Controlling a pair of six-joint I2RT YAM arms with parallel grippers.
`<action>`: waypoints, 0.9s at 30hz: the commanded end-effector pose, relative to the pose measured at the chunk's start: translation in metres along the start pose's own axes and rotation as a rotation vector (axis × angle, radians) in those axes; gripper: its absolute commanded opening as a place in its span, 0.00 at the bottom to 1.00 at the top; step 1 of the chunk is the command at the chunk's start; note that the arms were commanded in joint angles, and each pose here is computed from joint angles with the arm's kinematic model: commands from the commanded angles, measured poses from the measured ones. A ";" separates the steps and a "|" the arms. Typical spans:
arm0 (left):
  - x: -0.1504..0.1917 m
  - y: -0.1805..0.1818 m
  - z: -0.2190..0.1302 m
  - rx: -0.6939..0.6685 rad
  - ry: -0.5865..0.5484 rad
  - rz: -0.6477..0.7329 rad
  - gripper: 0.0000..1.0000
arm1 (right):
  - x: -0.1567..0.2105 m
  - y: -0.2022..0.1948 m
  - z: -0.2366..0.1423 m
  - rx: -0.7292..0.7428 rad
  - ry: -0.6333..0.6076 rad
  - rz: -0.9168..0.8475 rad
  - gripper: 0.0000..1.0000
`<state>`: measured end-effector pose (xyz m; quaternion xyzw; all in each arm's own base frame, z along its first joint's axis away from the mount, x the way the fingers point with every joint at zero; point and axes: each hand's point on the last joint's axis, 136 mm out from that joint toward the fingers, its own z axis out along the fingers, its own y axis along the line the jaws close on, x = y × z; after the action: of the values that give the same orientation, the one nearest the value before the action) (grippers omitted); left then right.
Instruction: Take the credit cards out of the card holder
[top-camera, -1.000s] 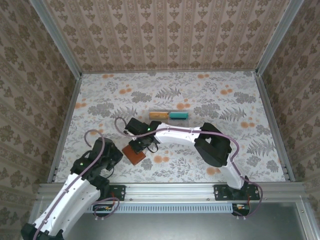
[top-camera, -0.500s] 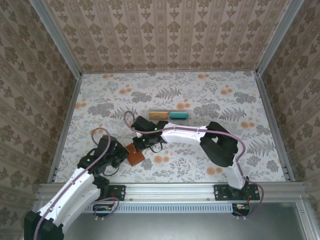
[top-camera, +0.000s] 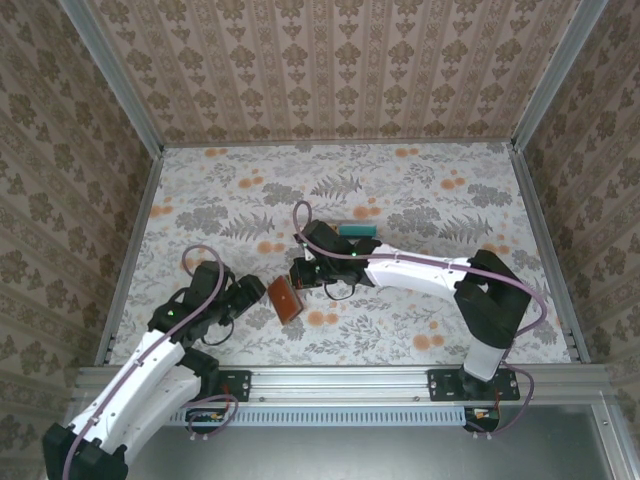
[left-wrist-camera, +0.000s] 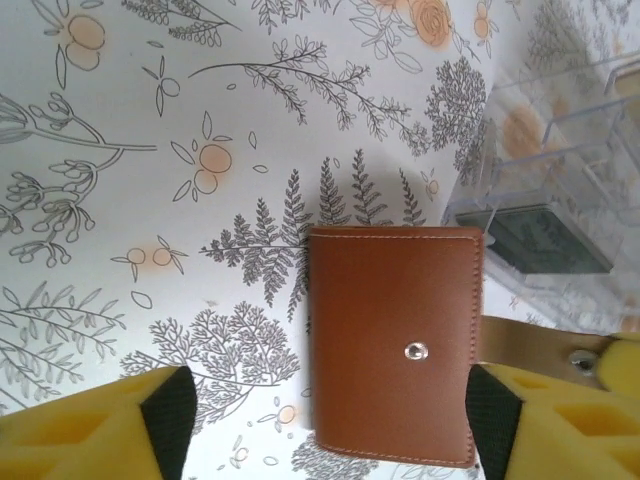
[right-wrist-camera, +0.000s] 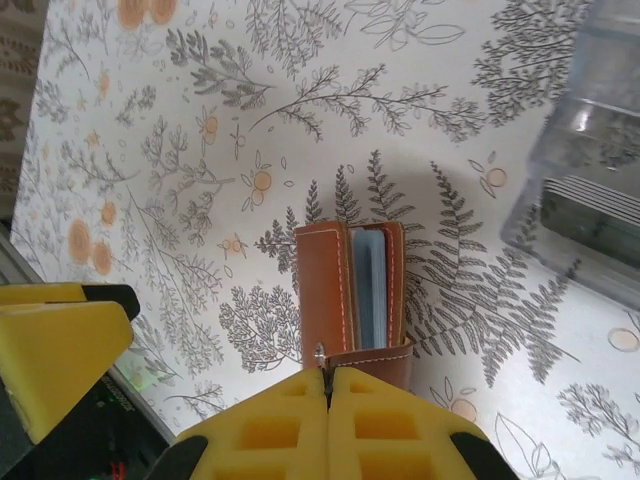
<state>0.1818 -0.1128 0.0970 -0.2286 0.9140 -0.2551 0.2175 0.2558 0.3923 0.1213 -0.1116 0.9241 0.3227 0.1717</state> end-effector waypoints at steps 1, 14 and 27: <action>-0.003 0.002 -0.006 -0.027 -0.008 0.035 0.79 | -0.015 0.017 -0.023 -0.054 -0.075 0.034 0.00; -0.003 -0.001 -0.008 -0.031 0.002 0.064 0.84 | -0.002 -0.018 -0.043 0.061 -0.115 0.073 0.00; -0.007 -0.026 -0.002 -0.018 0.083 0.178 0.84 | 0.039 -0.137 -0.113 0.436 -0.249 0.284 0.00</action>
<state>0.1880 -0.1213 0.1020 -0.1712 0.9394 -0.2257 0.1932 0.2422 0.2521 0.1315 0.0469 0.9409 0.2154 0.2570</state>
